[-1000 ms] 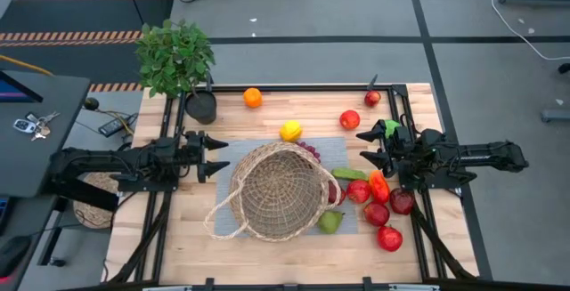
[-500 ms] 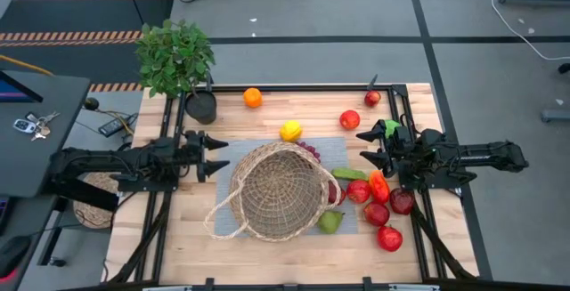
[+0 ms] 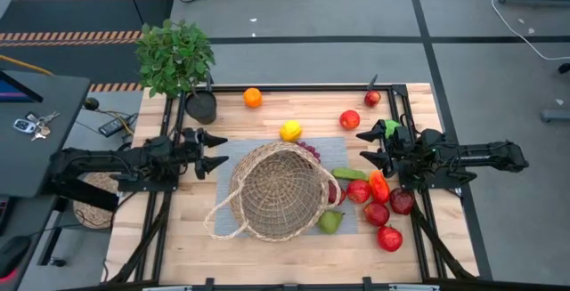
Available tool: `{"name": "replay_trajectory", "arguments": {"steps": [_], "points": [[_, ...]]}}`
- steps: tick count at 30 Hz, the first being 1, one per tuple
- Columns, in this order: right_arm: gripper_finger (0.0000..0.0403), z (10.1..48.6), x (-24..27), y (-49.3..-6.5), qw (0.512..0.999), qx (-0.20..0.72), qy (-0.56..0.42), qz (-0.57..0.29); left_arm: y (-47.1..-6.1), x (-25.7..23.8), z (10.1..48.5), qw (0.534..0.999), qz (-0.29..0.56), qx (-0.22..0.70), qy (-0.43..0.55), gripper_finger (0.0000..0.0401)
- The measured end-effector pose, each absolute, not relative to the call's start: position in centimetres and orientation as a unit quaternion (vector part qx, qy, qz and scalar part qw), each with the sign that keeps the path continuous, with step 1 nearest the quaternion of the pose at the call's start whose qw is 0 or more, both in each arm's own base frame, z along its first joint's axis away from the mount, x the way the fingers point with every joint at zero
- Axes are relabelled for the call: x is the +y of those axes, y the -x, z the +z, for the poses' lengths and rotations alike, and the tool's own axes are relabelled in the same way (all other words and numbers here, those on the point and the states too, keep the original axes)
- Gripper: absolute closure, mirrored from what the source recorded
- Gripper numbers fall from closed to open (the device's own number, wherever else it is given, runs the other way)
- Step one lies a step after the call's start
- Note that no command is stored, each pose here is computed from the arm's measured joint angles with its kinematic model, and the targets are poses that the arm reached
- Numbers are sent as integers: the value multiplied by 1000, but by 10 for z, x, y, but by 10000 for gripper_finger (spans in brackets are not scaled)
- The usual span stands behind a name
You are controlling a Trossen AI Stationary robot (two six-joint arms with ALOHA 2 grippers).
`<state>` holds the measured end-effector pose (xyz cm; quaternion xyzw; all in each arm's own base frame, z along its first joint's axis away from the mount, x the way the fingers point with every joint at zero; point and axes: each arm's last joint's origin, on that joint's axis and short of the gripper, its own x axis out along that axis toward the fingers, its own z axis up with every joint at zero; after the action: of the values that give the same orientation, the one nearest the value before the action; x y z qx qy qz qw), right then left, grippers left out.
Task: Build produce basket
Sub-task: Put the orange into the brown basket
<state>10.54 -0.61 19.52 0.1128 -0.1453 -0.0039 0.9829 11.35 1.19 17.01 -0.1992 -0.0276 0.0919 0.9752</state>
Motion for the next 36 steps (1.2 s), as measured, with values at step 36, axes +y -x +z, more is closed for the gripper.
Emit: {"name": "replay_trajectory", "arguments": {"steps": [36], "points": [[95,195,-6,-105,983,-145,-113,-4,-181,65,224,916,334,58,216,20]]}}
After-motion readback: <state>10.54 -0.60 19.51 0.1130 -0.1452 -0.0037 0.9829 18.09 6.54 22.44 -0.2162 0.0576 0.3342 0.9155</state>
